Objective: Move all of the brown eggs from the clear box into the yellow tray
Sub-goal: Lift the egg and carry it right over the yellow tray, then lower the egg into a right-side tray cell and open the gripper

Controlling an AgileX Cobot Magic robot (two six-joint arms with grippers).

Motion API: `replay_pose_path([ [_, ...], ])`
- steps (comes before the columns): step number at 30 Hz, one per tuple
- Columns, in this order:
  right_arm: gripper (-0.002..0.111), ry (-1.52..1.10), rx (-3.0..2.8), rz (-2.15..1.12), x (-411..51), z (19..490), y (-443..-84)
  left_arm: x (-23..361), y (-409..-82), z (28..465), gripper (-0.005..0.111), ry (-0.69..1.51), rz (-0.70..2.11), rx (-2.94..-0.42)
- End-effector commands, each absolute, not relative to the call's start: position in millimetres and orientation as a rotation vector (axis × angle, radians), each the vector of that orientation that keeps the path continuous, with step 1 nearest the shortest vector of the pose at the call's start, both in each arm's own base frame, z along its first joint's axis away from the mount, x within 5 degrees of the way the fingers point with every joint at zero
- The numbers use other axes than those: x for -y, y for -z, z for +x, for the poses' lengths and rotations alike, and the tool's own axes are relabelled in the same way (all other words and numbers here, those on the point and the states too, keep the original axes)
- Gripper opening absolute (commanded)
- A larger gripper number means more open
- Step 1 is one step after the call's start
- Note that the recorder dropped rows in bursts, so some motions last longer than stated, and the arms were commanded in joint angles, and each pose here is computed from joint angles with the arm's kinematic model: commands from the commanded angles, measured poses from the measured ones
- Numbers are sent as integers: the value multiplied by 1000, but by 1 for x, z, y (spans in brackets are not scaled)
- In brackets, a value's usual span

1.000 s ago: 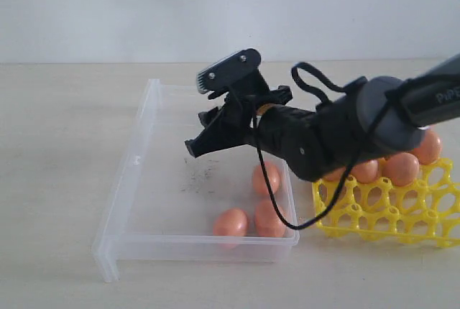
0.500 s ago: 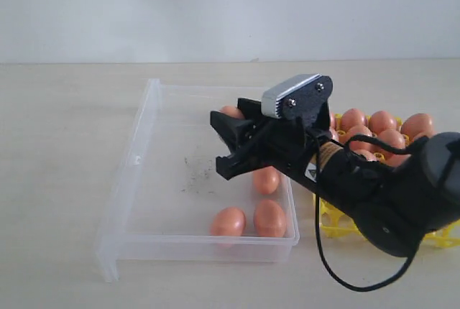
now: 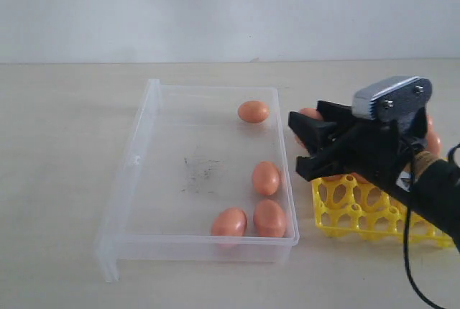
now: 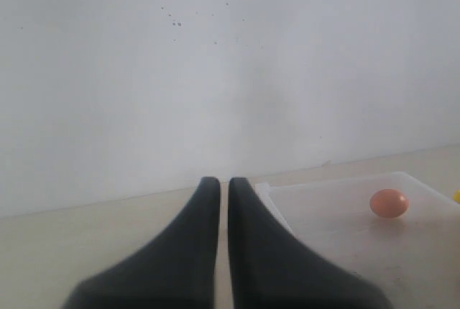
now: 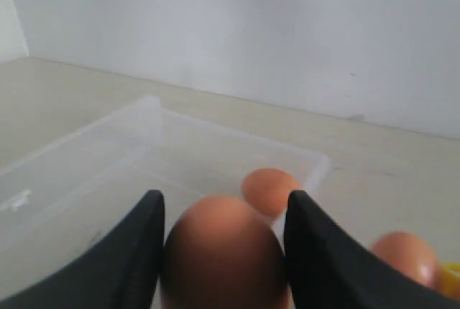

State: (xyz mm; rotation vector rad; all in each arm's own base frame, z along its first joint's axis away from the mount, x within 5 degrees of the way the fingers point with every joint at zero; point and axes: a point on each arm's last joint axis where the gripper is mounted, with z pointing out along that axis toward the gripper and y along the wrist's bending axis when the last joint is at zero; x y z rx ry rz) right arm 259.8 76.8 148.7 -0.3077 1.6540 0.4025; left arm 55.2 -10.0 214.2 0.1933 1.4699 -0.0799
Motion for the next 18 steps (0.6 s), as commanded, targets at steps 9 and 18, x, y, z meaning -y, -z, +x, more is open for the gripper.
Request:
replay_pose_path([
  [9,0,-284,-1681,-94,-16,196,-160,10,-213,55,4,83,197,-1471],
  [18,0,-174,-1723,146,8,168,-152,10,-213,55,4,83,197,-1471],
])
